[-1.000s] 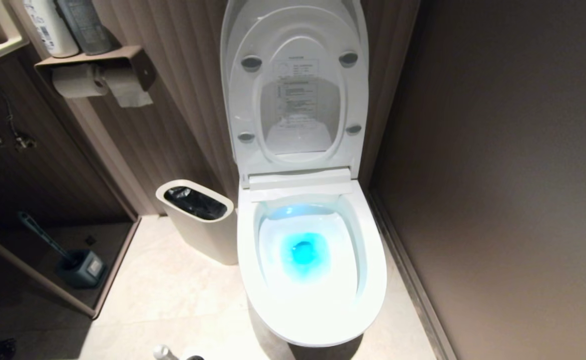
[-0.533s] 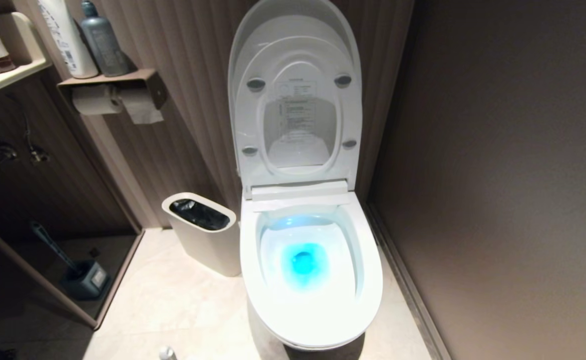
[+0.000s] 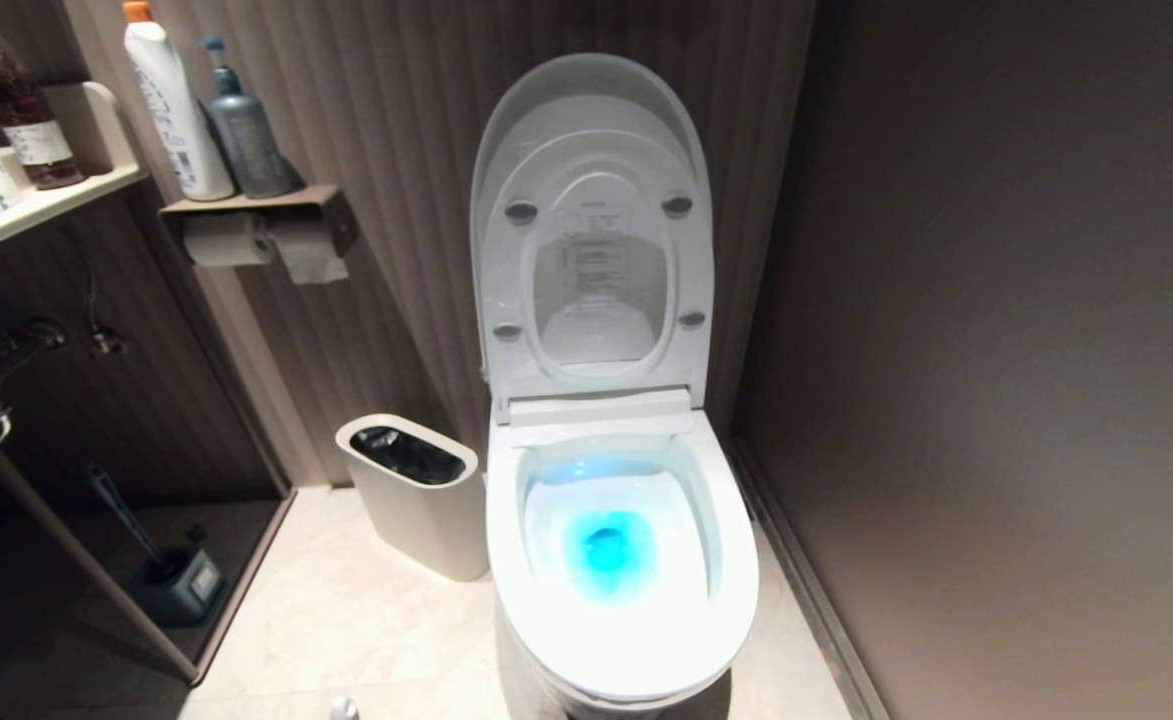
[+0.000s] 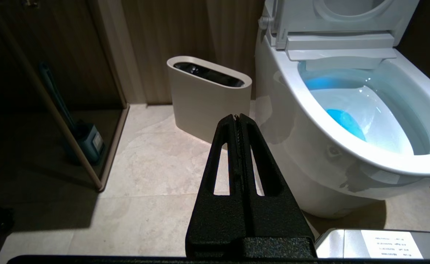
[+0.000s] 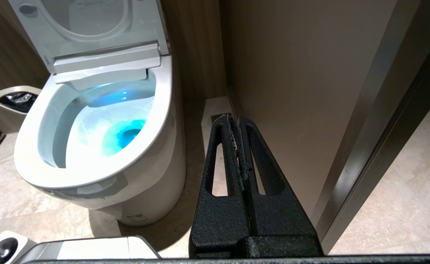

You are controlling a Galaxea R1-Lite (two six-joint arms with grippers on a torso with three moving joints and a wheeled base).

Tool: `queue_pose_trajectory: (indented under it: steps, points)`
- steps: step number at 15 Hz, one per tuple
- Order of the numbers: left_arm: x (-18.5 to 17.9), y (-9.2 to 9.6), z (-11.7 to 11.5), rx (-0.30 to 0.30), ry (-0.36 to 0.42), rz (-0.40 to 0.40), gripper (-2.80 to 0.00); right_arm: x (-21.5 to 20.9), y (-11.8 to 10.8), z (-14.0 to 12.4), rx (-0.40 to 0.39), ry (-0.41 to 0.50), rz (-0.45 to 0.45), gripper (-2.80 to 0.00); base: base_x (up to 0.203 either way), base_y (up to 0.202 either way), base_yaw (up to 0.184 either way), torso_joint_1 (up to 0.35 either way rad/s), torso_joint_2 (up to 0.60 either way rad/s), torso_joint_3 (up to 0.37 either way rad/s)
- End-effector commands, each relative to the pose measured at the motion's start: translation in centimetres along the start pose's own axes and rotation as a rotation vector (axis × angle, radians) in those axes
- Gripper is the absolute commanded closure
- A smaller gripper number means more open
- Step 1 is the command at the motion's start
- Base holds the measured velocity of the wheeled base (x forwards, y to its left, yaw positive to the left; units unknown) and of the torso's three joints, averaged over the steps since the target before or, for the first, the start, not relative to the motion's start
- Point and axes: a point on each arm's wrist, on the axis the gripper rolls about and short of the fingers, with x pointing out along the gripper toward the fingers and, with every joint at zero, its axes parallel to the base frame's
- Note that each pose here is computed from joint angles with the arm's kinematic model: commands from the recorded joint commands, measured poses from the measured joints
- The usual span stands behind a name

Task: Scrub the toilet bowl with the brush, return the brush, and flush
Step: Press the toilet flush button

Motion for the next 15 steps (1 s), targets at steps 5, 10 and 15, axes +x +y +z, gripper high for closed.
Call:
queue_pose_trajectory:
  steps: [5,10,15]
  points:
    - [0.06,0.0,-0.16,0.008,0.007,0.001,0.0,0.0,0.0,0.0,0.0,0.0,0.0,0.0,0.0,0.0,0.0,0.002,0.0,0.042]
    - [0.06,0.0,-0.13,-0.005,0.005,0.001,0.0,0.0,0.0,0.0,0.0,0.0,0.0,0.0,0.0,0.0,0.0,0.003,0.0,0.04]
    - [0.06,0.0,-0.13,-0.005,0.005,0.001,0.0,0.0,0.0,0.0,0.001,0.0,0.0,0.0,0.0,0.0,0.0,0.0,0.0,0.007]
